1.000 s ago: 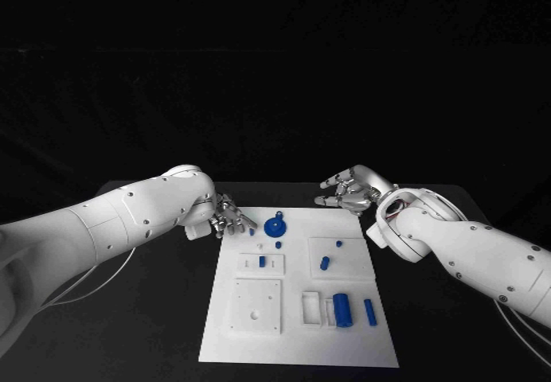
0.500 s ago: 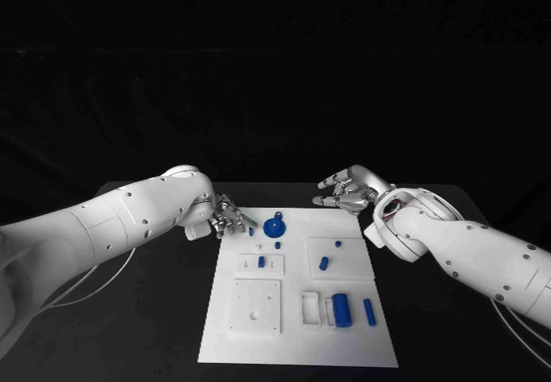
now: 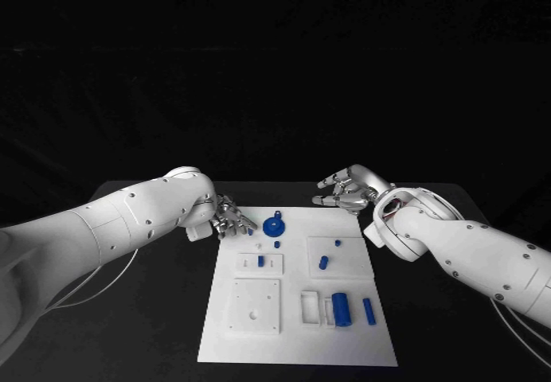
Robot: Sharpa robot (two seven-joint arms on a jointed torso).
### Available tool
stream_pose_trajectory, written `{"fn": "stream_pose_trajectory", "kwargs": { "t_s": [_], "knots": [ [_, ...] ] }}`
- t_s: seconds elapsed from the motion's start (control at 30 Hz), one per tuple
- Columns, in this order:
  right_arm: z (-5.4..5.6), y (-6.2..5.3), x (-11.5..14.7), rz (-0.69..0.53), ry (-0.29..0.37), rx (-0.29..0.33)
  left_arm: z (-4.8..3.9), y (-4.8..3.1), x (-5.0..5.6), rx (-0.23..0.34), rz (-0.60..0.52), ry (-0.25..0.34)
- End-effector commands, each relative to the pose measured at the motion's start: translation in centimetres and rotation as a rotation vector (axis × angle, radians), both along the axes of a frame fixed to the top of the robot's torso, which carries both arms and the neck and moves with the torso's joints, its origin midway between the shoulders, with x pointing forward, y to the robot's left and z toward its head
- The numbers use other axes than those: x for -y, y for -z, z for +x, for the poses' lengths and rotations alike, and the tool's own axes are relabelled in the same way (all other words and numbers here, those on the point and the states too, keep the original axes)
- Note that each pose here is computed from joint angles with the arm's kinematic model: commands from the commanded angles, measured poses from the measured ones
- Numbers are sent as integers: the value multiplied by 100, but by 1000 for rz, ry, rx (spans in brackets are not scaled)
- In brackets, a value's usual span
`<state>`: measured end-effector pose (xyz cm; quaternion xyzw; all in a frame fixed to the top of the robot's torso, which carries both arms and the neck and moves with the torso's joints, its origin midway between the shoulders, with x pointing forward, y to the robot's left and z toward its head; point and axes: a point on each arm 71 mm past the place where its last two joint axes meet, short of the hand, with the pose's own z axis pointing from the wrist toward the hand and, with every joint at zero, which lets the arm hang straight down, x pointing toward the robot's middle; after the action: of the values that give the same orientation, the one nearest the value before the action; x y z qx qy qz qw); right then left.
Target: Assemble the parts on the task board
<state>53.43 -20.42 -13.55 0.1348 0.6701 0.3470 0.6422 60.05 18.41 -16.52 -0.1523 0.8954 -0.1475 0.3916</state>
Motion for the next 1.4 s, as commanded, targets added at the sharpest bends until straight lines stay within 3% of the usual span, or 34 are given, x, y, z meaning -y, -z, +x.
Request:
{"fn": "stream_pose_trajectory", "kwargs": {
  "t_s": [0.03, 1.4],
  "knots": [
    [-5, -4, -14, 1, -9, 4, -7, 9, 30, -13, -14, 20],
    [-5, -2, -26, 1, -11, 1, 18, 50, 46, -14, -25, 14]
  ]
}}
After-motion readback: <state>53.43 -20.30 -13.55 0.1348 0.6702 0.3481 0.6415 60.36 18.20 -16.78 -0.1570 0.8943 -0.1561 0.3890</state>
